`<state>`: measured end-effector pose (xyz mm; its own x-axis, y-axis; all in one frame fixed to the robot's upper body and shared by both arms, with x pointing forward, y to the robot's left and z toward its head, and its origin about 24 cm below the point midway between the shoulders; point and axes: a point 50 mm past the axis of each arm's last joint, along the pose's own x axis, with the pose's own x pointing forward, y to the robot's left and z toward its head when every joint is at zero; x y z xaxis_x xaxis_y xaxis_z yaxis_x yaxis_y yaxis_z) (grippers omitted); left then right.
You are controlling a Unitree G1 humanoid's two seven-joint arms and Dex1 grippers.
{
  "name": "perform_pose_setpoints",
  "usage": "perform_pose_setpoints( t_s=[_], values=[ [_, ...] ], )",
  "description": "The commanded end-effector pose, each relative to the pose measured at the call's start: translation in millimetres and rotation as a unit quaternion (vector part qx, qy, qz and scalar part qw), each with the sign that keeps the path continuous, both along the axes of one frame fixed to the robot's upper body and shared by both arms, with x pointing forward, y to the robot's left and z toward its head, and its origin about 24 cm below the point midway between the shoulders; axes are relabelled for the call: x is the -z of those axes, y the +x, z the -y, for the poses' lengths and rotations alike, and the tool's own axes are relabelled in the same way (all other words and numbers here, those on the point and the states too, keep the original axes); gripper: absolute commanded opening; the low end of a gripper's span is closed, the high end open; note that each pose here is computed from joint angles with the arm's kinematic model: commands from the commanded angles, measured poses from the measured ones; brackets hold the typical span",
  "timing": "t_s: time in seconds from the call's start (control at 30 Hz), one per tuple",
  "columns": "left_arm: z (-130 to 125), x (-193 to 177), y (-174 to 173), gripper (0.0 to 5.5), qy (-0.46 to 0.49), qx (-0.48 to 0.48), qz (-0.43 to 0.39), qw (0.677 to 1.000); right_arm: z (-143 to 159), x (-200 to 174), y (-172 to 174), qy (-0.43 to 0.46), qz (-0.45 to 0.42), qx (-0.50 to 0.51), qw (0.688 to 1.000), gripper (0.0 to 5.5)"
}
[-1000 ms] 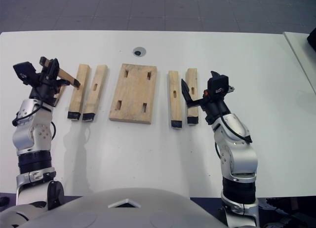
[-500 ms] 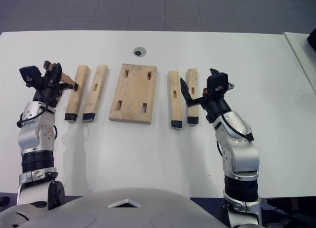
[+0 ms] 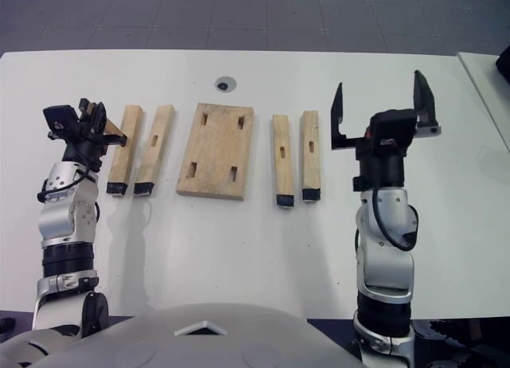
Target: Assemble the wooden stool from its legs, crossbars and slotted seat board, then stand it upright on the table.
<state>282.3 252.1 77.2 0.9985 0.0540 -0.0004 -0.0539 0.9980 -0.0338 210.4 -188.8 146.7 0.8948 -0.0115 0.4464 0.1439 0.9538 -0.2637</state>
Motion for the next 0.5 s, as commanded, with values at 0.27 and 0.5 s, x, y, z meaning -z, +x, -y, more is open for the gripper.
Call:
perform_pose_setpoints(
  t_s=[0.27,0.5],
  values=[
    [-2.5,22.5,-7.7,0.41,-0.006,0.012,-0.063,0.998,-4.3,16.8,-21.6,0.038,0.121,-0.058,0.990,5.40],
    [-1.3,-1.2,-3.1,0.97,0.007,0.019,-0.019,1.000,-2.5,17.6,-16.5,0.047,0.108,-0.060,0.991,5.40]
  ],
)
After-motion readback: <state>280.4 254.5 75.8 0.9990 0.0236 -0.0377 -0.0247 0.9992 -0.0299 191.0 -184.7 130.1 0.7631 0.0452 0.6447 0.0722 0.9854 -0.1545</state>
